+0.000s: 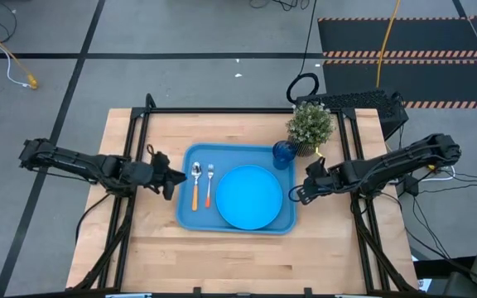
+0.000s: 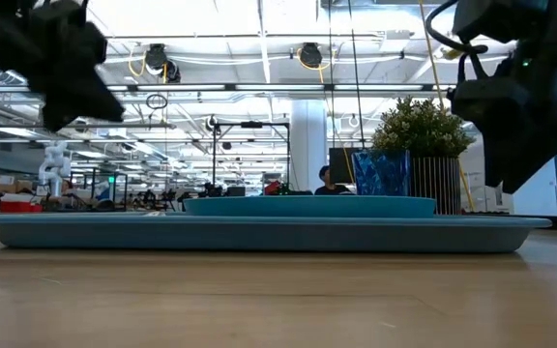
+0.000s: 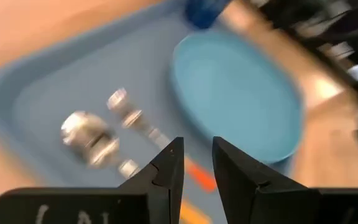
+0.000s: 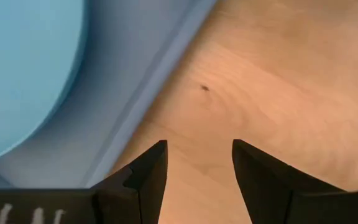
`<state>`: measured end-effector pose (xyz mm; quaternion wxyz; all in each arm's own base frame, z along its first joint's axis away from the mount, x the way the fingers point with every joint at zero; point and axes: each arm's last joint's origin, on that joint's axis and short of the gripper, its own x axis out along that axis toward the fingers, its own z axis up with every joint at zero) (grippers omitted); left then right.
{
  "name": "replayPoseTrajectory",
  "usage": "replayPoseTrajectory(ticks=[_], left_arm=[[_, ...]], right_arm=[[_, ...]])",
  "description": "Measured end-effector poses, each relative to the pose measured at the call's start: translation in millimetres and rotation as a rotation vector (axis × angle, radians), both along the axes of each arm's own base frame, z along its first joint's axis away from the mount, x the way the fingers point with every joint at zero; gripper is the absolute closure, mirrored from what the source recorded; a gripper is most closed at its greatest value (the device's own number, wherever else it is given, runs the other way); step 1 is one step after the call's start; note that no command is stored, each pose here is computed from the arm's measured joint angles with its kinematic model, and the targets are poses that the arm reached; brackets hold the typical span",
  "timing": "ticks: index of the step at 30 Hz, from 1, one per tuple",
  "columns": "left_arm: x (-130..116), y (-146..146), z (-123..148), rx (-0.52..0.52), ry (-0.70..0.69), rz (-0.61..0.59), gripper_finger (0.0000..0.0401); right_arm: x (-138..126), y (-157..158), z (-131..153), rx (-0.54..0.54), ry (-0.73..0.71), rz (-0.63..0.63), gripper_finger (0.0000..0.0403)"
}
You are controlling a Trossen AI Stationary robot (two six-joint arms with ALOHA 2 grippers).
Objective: Pick and place plate/cup/fork/spoon on tray
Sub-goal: Adjust the blue tray
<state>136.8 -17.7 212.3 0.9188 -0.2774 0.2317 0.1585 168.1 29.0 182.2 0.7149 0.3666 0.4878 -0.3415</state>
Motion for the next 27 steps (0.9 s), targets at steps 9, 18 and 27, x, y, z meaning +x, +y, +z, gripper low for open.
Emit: replayPoseTrajectory(ticks=[9, 18, 27], left_arm=[[-4, 0, -7, 0.041, 0.085, -0.002, 0.0315], [-5, 1, -9, -0.041, 0.095, 0.056, 0.0315], [-16, 5, -28, -0.08, 0.252, 0.193, 0.0315]], right_arm=[[4, 0, -20, 0.012, -0.129, -0.028, 0.0229], [5, 0, -27, 0.01, -0.182, -0.066, 0.0229], [10, 0, -33, -0.028, -0.175, -0.053, 0.0229]])
